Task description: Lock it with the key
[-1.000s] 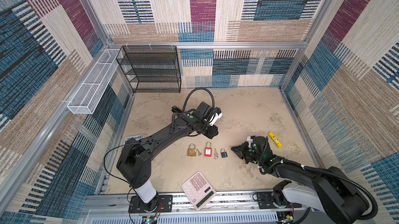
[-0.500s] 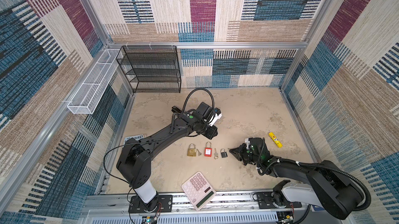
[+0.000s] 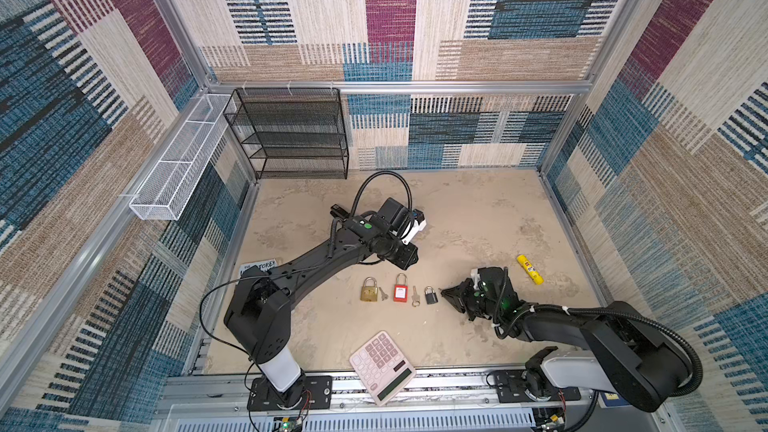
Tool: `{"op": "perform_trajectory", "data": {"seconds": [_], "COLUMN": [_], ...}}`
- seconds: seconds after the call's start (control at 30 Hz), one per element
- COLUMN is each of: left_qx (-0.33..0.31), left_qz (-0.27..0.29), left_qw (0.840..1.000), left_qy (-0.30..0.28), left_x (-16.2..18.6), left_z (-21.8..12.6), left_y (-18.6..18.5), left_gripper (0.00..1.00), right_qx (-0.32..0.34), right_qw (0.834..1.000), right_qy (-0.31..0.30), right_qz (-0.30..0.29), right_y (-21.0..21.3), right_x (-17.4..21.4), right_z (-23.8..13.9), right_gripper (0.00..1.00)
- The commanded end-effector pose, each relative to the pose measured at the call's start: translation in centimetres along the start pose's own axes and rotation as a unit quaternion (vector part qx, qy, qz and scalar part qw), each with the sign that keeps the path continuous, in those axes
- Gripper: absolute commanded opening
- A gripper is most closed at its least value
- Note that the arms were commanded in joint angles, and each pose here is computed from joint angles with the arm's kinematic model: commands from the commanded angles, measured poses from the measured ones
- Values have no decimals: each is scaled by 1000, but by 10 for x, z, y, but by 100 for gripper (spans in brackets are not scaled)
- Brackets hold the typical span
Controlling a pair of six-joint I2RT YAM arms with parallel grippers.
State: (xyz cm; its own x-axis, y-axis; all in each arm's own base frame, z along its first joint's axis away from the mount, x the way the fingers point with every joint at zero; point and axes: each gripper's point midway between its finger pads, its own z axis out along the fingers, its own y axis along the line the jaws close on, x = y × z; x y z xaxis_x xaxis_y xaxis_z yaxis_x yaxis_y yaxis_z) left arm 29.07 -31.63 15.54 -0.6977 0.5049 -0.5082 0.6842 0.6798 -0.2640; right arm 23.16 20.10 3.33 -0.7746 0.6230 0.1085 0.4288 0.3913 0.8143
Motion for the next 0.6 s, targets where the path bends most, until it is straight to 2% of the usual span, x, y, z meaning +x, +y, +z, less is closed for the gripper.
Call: {"op": "perform_trajectory", "data": {"seconds": [0.0,0.17,0.3,0.47,0.53,0.57], "left_qx": [-8,-9,-9,-11,-12,-11], "left_qz": [0,0,0,-1,-3,-4], "left_qw": [1000,1000,1000,1000,1000,1000], "left_qy": [0,-1,-1,0,-2,-3], "left_x": [1,1,1,2,2,2], "left_z": [-3,-4,-5,-6,-7,-8], "left_y": [2,3,3,4,5,5], "left_gripper": [30,30,30,31,31,31], "right_qx": [-6,6,17,40,49,57], "right_qw": [1000,1000,1000,999,998,998], "right_qy": [0,-3,-5,-18,-28,-35], "right_qz": [13,12,10,15,13,9], "right_y": [3,2,2,-1,0,-1], "right_x": [0,-1,-2,-6,-9,-11], "right_z": [-1,-2,-3,-6,-8,-10], "right_gripper": [20,30,43,72,96,99]}}
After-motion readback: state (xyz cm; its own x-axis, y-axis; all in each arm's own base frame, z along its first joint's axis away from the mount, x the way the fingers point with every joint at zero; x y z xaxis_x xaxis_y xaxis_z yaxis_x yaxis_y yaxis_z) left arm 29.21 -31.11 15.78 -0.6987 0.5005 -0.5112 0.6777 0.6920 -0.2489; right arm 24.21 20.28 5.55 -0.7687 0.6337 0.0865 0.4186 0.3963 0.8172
